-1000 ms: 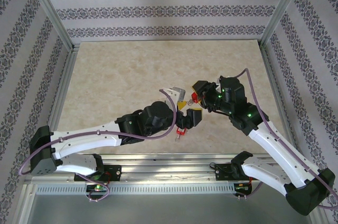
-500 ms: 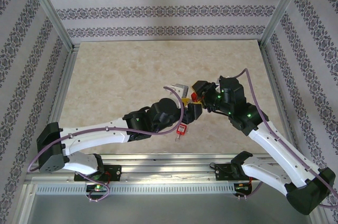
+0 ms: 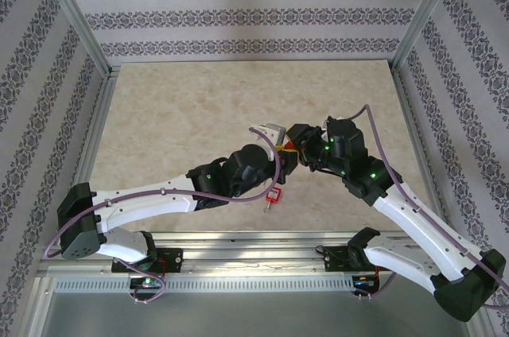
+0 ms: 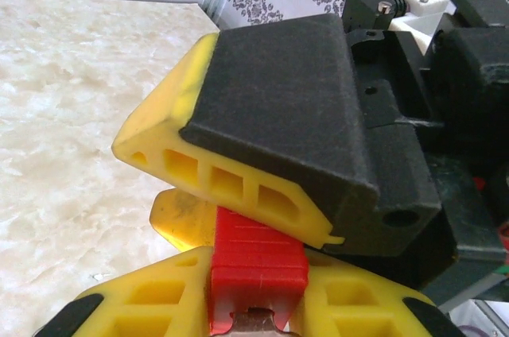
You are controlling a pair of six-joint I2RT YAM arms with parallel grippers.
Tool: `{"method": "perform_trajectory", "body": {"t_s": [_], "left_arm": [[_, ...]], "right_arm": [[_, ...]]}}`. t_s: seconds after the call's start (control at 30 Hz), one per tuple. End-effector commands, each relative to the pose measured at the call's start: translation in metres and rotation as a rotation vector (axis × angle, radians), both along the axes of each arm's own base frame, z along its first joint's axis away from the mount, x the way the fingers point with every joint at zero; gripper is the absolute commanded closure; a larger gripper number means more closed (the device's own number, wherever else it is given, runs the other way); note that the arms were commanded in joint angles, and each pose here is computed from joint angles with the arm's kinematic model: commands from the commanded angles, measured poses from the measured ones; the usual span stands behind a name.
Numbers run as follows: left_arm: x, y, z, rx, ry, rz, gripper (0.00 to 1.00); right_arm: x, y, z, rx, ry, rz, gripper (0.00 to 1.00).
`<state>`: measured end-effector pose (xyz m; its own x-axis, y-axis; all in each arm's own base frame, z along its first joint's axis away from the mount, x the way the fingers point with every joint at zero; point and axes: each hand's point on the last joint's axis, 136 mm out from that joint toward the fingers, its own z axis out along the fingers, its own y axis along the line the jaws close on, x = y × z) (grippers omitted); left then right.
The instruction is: Unlock with the key
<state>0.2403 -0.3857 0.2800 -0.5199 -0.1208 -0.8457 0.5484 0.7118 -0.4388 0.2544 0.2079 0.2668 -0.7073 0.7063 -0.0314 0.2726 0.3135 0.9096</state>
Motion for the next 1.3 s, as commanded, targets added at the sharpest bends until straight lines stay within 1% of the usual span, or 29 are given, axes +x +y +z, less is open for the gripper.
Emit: {"method": "perform_trajectory", "body": {"t_s": [0.0, 0.03, 0.07, 0.13, 0.17, 0.2, 0.27, 0.43, 0.73, 1.0, 1.13, 1.27], "left_arm": [[0.012, 0.016, 0.004, 0.026, -0.02, 0.061, 0.85], [0.011, 0.016, 0.003, 0.027, -0.021, 0.059, 0.86], [0.01, 0.017, 0.004, 0.03, -0.024, 0.053, 0.87], [0.008, 0.019, 0.002, 0.045, -0.028, 0.043, 0.87], [0.007, 0.021, 0.0, 0.053, -0.033, 0.04, 0.88], [0.006, 0.022, -0.001, 0.057, -0.036, 0.035, 0.88], [0.004, 0.026, -0.006, 0.076, -0.036, 0.028, 0.88], [-0.001, 0.03, -0.015, 0.097, -0.035, 0.013, 0.89], [-0.003, 0.024, -0.011, 0.086, -0.055, -0.016, 0.9], [-0.003, 0.019, -0.014, 0.088, -0.055, -0.028, 0.9], [-0.003, 0.017, -0.017, 0.104, -0.057, -0.026, 0.91], [-0.004, 0.014, -0.019, 0.108, -0.064, -0.037, 0.91]], "right_arm": [[-0.004, 0.0, 0.018, 0.046, -0.052, 0.007, 0.9], [-0.004, -0.001, 0.02, 0.047, -0.058, 0.005, 0.83], [-0.003, -0.004, 0.021, 0.043, -0.062, 0.001, 0.71], [0.001, -0.011, 0.021, 0.043, -0.062, -0.017, 0.54], [0.003, -0.017, 0.02, 0.044, -0.057, -0.031, 0.48], [0.005, -0.023, 0.018, 0.045, -0.054, -0.042, 0.45], [0.009, -0.033, 0.017, 0.053, -0.048, -0.063, 0.43], [0.015, -0.046, 0.007, 0.06, -0.023, -0.091, 0.4], [0.012, -0.035, -0.017, 0.041, 0.025, -0.065, 0.37], [0.011, -0.015, -0.021, 0.029, 0.031, -0.034, 0.37], [0.01, -0.011, -0.02, 0.028, 0.03, -0.03, 0.43], [0.008, -0.011, -0.024, 0.019, 0.04, -0.036, 0.54]]}}
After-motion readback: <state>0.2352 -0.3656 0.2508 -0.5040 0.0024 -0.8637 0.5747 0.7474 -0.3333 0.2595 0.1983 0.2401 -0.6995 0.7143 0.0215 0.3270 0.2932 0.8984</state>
